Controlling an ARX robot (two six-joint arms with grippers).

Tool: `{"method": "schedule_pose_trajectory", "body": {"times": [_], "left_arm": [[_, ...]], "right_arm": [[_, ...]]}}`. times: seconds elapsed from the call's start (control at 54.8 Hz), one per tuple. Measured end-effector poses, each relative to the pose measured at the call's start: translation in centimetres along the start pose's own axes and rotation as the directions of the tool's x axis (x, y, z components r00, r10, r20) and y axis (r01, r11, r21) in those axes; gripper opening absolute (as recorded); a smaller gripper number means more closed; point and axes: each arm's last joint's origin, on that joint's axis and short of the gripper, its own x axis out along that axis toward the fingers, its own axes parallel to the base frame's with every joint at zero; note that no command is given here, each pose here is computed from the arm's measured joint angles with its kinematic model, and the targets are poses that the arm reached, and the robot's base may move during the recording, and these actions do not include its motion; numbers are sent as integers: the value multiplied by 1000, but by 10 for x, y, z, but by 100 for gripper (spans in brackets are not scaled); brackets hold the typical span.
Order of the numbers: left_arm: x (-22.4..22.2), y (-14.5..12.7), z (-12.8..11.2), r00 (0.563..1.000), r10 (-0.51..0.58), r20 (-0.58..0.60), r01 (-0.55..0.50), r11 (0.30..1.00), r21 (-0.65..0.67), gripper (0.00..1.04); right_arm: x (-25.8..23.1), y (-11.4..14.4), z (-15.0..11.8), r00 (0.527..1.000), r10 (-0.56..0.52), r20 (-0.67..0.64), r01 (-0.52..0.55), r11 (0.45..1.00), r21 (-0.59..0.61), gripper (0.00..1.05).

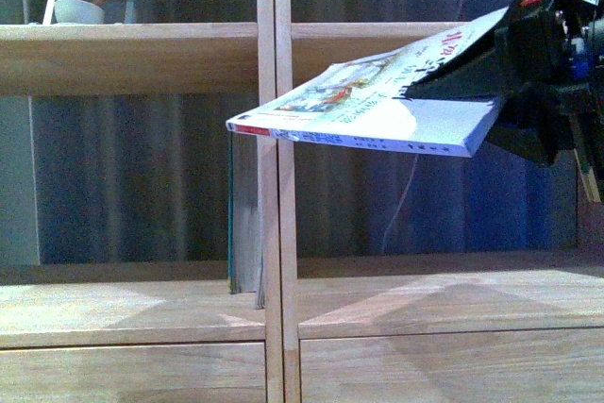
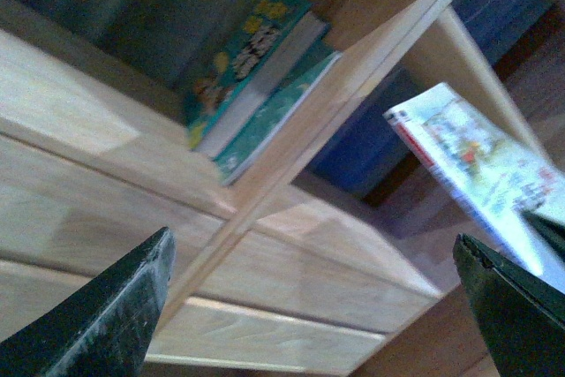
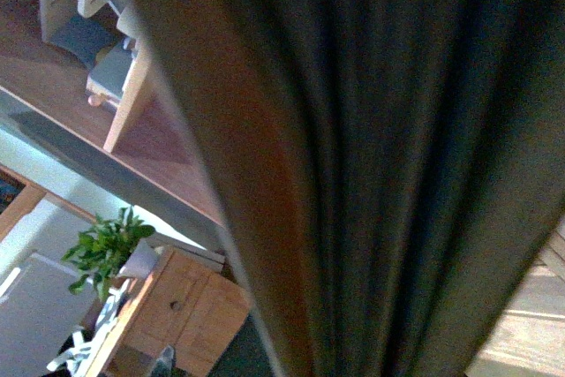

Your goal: Organize books on shelf

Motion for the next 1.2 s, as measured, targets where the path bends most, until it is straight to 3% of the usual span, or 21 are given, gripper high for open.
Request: {"method": "schedule_pose_trajectory", "body": {"times": [0.292,0.511,0.876,1.205], "left_arm": [[33,-11,5,989,-114,93,134,960,-247,97],[63,-19,-7,980,-164,111,194,910,-366,97],[97,-32,-18,973,-204,105,229,882,-411,97],[115,-42,-21,969,-225,99,245,874,-420,97]], "right_arm": [[5,12,-9,999,32,-23,-31,999,8,7],[6,21,-18,997,59,-59,-57,998,34,7],[-1,38,-23,983,144,-118,-137,989,58,7],[-1,38,-31,970,166,-177,-156,985,71,7]]}}
